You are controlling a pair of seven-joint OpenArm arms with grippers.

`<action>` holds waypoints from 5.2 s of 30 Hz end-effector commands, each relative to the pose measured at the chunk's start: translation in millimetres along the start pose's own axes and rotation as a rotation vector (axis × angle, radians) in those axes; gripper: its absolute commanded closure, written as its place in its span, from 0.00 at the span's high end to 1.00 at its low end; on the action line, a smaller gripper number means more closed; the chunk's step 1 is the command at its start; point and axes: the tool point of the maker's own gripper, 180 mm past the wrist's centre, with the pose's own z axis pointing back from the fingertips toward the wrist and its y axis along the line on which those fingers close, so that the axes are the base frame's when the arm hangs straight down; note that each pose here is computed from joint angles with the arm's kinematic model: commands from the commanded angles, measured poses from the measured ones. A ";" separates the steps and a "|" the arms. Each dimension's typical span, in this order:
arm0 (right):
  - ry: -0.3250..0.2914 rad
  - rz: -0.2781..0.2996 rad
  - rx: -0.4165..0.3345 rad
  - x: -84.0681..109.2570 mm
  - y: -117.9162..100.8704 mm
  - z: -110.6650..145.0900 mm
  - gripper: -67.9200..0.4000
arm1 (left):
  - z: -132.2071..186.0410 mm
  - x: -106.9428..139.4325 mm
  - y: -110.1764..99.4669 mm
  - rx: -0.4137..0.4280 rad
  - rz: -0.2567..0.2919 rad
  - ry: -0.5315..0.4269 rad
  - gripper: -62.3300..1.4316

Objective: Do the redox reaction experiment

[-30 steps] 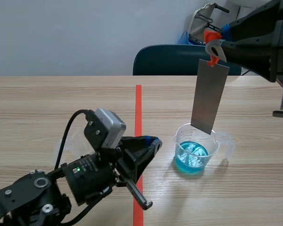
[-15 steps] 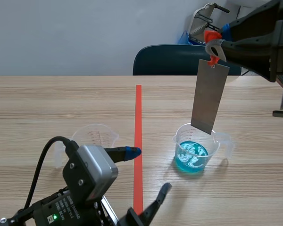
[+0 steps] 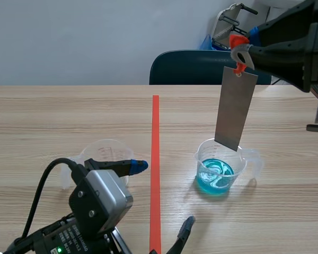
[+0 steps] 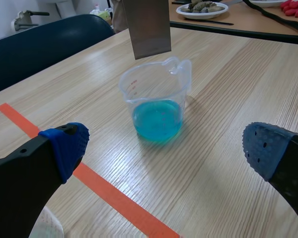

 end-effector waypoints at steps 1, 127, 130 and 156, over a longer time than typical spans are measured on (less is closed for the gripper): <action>-0.020 0.015 0.000 6.5 -4.3 0.8 0.02 | -1.2 7.2 -0.2 0.002 0.007 -0.028 1.00; -0.068 0.024 0.032 -9.1 7.0 0.4 0.02 | -1.6 8.6 -0.4 0.003 0.009 -0.035 1.00; -0.077 0.016 0.044 -16.3 10.7 0.8 0.02 | -1.6 8.6 -0.4 0.003 0.009 -0.035 1.00; -0.144 0.002 0.137 -84.2 42.3 -13.3 0.02 | -1.6 8.6 -0.4 0.003 0.009 -0.035 1.00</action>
